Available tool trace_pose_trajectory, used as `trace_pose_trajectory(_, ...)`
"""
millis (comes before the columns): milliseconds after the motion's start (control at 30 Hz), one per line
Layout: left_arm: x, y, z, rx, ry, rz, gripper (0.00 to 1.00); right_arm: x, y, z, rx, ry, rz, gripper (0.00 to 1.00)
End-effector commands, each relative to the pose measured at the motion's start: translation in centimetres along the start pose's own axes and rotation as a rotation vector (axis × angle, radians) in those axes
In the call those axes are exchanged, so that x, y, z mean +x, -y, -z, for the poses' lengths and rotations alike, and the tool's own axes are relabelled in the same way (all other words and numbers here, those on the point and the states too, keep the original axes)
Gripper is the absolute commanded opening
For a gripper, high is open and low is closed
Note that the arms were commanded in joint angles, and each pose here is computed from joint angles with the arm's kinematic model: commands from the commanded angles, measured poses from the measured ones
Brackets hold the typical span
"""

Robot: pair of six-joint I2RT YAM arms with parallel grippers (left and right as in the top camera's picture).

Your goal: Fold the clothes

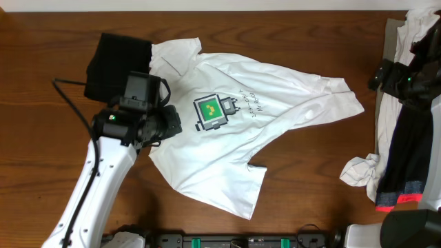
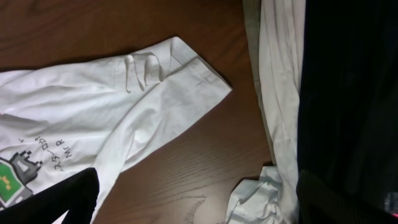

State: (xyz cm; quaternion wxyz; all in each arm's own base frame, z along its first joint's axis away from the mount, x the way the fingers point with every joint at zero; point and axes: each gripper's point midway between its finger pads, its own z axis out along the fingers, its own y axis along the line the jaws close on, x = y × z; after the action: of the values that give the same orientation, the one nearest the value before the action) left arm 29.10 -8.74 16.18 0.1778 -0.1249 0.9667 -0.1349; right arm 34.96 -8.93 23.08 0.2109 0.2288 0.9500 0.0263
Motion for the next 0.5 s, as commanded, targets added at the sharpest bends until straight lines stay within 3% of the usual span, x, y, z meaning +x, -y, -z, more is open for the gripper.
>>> trace_pose_trajectory(0,-0.5,0.3,0.3,0.015,0.019,-0.001,0.15,0.0,0.0,-0.3,-0.009,-0.008,-0.01,0.99)
trace_pose_trajectory(67,-0.5,0.3,0.3,0.015,0.018,-0.002,0.16,-0.5,-0.1,-0.3,-0.012,0.011,-0.008,0.99)
trace_pose_trajectory(133,-0.5,0.3,0.3,0.015,0.018,-0.001,0.32,-1.3,-0.3,-0.2,-0.02,0.045,-0.005,0.99)
trace_pose_trajectory(200,-0.5,0.3,0.3,0.015,0.018,-0.001,0.72,-1.5,-0.7,0.0,-0.044,0.052,-0.002,0.99)
trace_pose_trajectory(267,-0.5,0.3,0.3,0.014,0.018,-0.001,0.98,-1.4,-3.2,0.3,-0.186,0.051,0.068,0.99)
trace_pose_trajectory(367,-0.5,0.3,0.3,0.015,0.018,-0.001,0.98,-2.4,-7.4,1.0,-0.392,0.104,0.202,0.93)
trace_pose_trajectory(467,-0.5,0.3,0.3,0.015,0.018,-0.001,0.98,-4.2,-8.7,0.5,-0.412,0.172,0.241,0.82)
